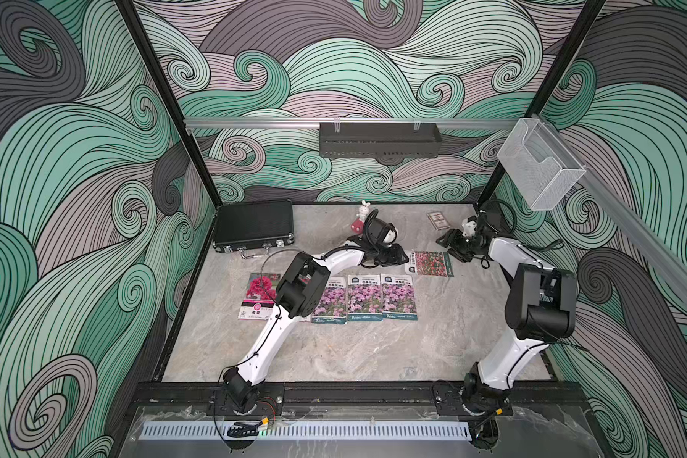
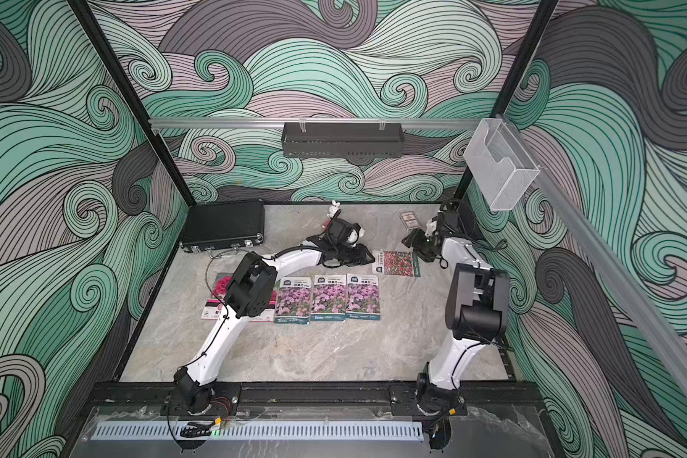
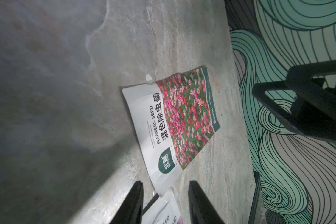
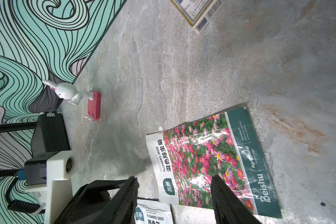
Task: Arrange the seed packets in a row
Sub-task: Pick up the seed packet from the center of the board.
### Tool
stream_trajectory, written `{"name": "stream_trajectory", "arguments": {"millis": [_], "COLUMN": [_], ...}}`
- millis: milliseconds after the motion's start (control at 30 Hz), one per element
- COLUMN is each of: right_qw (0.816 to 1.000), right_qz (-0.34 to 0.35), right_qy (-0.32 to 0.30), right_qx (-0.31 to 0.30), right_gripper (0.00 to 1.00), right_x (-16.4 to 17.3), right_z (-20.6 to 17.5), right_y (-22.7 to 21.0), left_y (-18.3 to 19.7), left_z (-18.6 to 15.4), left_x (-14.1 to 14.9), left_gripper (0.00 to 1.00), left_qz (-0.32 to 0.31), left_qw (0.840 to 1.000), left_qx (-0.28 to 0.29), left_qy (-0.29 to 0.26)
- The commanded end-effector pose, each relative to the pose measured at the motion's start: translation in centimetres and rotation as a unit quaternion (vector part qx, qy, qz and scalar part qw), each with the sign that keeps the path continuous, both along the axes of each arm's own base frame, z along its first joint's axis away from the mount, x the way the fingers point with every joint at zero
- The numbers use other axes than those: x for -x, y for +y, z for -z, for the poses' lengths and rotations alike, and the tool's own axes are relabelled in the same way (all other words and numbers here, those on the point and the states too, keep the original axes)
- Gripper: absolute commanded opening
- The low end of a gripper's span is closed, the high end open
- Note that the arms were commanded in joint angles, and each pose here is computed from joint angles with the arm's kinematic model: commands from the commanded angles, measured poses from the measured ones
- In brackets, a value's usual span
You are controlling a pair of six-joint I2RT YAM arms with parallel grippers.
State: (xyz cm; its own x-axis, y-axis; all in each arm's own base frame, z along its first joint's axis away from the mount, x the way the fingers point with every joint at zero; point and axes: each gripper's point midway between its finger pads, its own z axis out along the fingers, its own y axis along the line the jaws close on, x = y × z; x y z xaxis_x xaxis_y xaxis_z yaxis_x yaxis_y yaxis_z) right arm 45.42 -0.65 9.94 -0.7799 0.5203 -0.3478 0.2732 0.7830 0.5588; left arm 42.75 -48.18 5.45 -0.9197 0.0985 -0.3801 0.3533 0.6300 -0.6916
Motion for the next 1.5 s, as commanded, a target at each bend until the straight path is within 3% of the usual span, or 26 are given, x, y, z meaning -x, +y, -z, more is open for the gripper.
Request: {"name": "stream_trajectory", "arguments": {"millis": [0, 433, 1467], "right_qw": [1.000, 1.000, 0.991], "right_qz": [0.006, 0.014, 0.040], "right_qy": [0.005, 0.021, 0.124], "right_qx": [0.008, 0.016, -0.006], "right_gripper": [0.62, 0.63, 0.64], "right_x": [0.5, 1.2, 5.1], "right_z": [0.3, 1.6, 8.2], "right_y": [-0.7, -1.5, -2.4], "left_y": [-0.5, -1.1, -2.6], "left_z": [1.3, 3.0, 3.2], "left_x": [0.7, 1.1, 1.4], "left_gripper": [0.40, 0.40, 0.38], "left_qz": [0.008, 0.003, 0.014], "left_qw": [1.000, 0.999, 0.999], "left_qx": [-0.007, -0.014, -0.014], "left_qy": [0.022, 0.048, 0.044]}}
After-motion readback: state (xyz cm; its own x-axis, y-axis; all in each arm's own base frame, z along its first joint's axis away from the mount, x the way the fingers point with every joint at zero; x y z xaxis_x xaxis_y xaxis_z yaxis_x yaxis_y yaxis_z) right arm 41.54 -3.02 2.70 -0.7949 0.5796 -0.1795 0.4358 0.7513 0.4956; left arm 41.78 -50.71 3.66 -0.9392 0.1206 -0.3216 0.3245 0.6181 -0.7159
